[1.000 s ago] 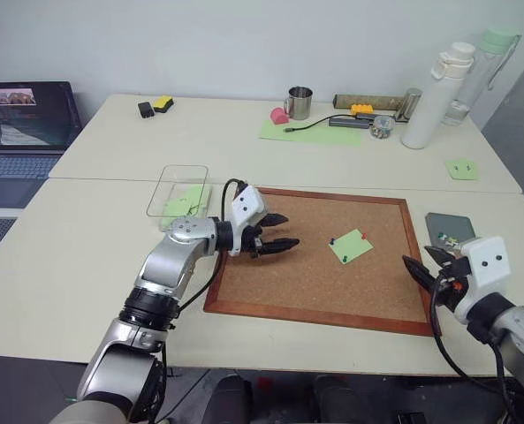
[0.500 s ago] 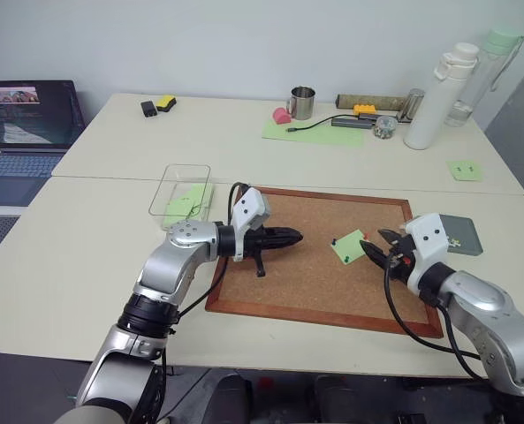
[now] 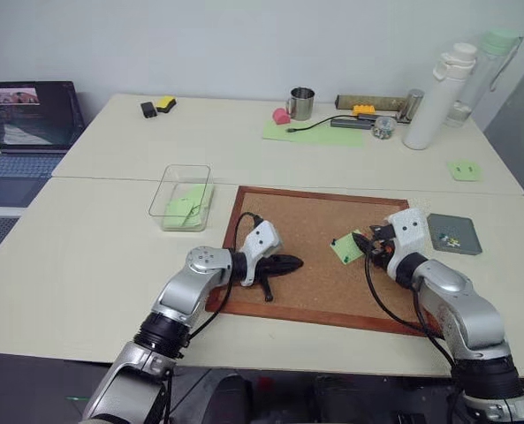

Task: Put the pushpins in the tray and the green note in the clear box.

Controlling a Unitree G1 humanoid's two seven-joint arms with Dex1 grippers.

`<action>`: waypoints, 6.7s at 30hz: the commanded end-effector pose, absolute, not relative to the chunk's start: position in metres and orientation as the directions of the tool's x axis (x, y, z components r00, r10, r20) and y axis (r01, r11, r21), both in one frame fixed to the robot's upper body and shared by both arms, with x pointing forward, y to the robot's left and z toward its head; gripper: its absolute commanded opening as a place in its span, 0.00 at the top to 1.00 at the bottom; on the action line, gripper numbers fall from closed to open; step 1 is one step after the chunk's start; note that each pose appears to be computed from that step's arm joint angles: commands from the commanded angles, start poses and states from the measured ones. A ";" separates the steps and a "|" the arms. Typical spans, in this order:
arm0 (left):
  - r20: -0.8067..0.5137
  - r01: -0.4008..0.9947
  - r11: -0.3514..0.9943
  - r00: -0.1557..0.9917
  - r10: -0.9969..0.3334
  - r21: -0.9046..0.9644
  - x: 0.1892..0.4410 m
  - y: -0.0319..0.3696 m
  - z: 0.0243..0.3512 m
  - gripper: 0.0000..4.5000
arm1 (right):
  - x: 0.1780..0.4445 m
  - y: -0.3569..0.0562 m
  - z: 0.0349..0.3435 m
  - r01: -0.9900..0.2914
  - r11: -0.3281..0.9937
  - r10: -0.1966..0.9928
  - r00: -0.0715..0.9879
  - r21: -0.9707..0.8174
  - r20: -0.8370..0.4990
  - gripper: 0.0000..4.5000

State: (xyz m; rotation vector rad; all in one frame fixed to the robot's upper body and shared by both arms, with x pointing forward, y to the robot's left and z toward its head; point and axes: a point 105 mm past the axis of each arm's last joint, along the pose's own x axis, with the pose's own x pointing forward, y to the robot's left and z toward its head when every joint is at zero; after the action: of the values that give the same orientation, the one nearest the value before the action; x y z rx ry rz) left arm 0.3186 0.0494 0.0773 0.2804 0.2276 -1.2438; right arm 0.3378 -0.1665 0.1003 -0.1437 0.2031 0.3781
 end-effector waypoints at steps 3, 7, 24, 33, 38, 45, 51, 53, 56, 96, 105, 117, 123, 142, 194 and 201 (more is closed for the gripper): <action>-0.338 0.945 0.312 0.325 -0.883 0.094 0.321 0.050 0.069 0.99 | 0.347 -0.168 0.102 -0.363 0.929 0.344 0.920 -0.076 -0.190 0.49; -0.329 0.943 0.315 0.331 -0.884 0.103 0.321 0.051 0.073 1.00 | 0.345 -0.168 0.099 -0.372 0.926 0.354 0.915 -0.062 -0.195 0.57; -0.330 0.943 0.315 0.332 -0.884 0.104 0.325 0.050 0.077 1.00 | 0.343 -0.175 0.121 -0.339 0.941 0.337 0.938 -0.005 -0.077 1.00; -0.391 0.947 0.313 0.315 -0.865 0.071 0.320 0.055 0.065 1.00 | 0.325 -0.169 0.138 -0.406 0.914 0.405 0.913 -0.011 -0.037 1.00; -0.413 0.948 0.311 0.308 -0.857 0.062 0.316 0.057 0.061 1.00 | 0.324 -0.181 0.146 -0.372 0.928 0.371 0.928 -0.006 -0.018 1.00; -0.421 0.951 0.305 0.300 -0.856 0.056 0.313 0.057 0.060 1.00 | 0.323 -0.195 0.154 -0.348 0.937 0.348 0.937 -0.016 -0.010 1.00; -0.428 0.950 0.307 0.298 -0.853 0.050 0.313 0.059 0.059 1.00 | 0.335 -0.268 0.156 -0.024 0.999 0.023 0.999 -0.048 -0.028 1.00; -0.436 0.954 0.299 0.283 -0.854 0.034 0.310 0.059 0.057 1.00 | 0.337 -0.296 0.152 0.076 0.994 -0.080 0.995 -0.076 -0.055 1.00; -0.444 0.957 0.289 0.269 -0.855 0.023 0.306 0.059 0.055 1.00 | 0.341 -0.325 0.150 0.146 0.988 -0.150 0.985 -0.046 -0.083 1.00; -0.452 0.946 0.320 0.307 -0.838 0.048 0.311 0.067 0.059 1.00 | 0.312 -0.208 0.144 -0.498 0.867 0.494 0.854 0.019 -0.161 0.58; -0.454 0.950 0.309 0.296 -0.840 0.048 0.311 0.065 0.060 1.00 | 0.280 -0.133 0.128 -0.696 0.718 0.683 0.701 0.011 -0.207 0.58; -0.449 0.950 0.306 0.298 -0.842 0.057 0.312 0.064 0.062 1.00 | 0.301 -0.123 0.100 -0.668 0.743 0.641 0.726 -0.035 -0.249 0.58; -0.447 0.949 0.311 0.301 -0.842 0.053 0.310 0.065 0.061 1.00 | 0.306 -0.121 0.094 -0.660 0.751 0.635 0.732 -0.028 -0.247 0.58; -0.455 0.954 0.297 0.283 -0.844 0.043 0.306 0.063 0.060 1.00 | 0.302 -0.124 0.117 -0.657 0.754 0.647 0.747 -0.021 -0.150 0.99; -0.478 0.958 0.285 0.270 -0.836 0.042 0.301 0.070 0.057 1.00 | 0.353 -0.295 0.149 -0.090 0.995 0.086 0.993 -0.046 -0.079 0.61; -0.481 0.957 0.287 0.270 -0.834 0.039 0.301 0.072 0.058 1.00 | 0.318 -0.179 0.146 -0.567 0.824 0.561 0.818 -0.013 -0.125 0.61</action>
State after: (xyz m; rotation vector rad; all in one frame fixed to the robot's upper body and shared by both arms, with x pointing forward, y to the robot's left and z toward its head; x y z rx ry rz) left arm 0.3075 0.0642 0.0775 0.3527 0.3045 -1.2445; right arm 0.3307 -0.2125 0.1376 -0.0312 0.1325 0.4555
